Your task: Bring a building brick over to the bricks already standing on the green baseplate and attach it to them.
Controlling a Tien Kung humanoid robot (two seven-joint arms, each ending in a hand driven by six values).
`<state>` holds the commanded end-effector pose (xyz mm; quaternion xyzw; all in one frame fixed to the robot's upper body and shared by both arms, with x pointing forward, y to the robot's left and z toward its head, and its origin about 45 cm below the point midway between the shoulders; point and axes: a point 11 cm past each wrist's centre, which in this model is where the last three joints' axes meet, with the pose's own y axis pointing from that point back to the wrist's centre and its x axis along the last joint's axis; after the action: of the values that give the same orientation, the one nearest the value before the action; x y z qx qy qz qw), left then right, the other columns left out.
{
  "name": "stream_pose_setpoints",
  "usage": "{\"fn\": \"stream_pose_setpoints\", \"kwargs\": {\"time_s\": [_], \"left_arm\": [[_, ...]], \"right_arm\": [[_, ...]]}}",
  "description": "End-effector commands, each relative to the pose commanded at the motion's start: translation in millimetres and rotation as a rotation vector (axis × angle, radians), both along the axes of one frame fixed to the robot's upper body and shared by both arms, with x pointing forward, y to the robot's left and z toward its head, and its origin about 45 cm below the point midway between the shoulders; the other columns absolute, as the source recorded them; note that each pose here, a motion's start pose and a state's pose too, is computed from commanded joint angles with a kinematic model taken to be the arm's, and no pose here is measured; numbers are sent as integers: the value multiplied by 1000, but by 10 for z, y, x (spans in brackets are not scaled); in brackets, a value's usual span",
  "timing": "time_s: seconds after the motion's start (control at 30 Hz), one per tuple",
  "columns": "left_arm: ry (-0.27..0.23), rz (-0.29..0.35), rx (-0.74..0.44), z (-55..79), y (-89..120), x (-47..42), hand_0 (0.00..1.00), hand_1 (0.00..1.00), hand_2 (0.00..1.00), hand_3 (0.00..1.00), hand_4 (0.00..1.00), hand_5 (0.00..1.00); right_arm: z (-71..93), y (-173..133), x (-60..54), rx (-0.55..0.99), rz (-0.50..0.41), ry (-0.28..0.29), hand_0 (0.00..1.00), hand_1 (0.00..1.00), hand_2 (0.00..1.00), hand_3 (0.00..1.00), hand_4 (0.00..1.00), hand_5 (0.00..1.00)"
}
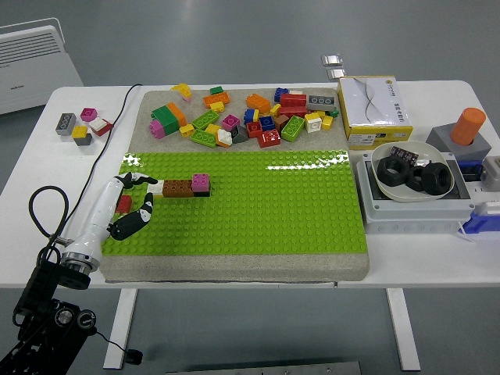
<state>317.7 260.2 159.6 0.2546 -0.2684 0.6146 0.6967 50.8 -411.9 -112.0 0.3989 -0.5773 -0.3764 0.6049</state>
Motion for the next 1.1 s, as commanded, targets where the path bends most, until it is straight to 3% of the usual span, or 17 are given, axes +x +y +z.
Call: {"fn": "stream_pose_setpoints", "kwargs": {"time_s": [0.37, 0.7, 1.1], "left_arm": [[6, 13, 8, -18, 45, 32, 773, 731, 731, 600, 461, 32], [-14, 46, 41, 39, 218, 75, 828, 811, 803, 618, 482, 26], [4, 22, 53, -4, 210, 82, 863, 857, 848, 654, 521, 2]], "right_arm": [[19, -36, 45, -6, -13, -7, 520, 653, 814, 937, 912, 998], [41, -77, 106, -17, 4, -13, 521, 636, 792, 898, 886, 998], [52, -90, 142, -24, 8, -17, 521, 633, 786, 890, 883, 998]]}}
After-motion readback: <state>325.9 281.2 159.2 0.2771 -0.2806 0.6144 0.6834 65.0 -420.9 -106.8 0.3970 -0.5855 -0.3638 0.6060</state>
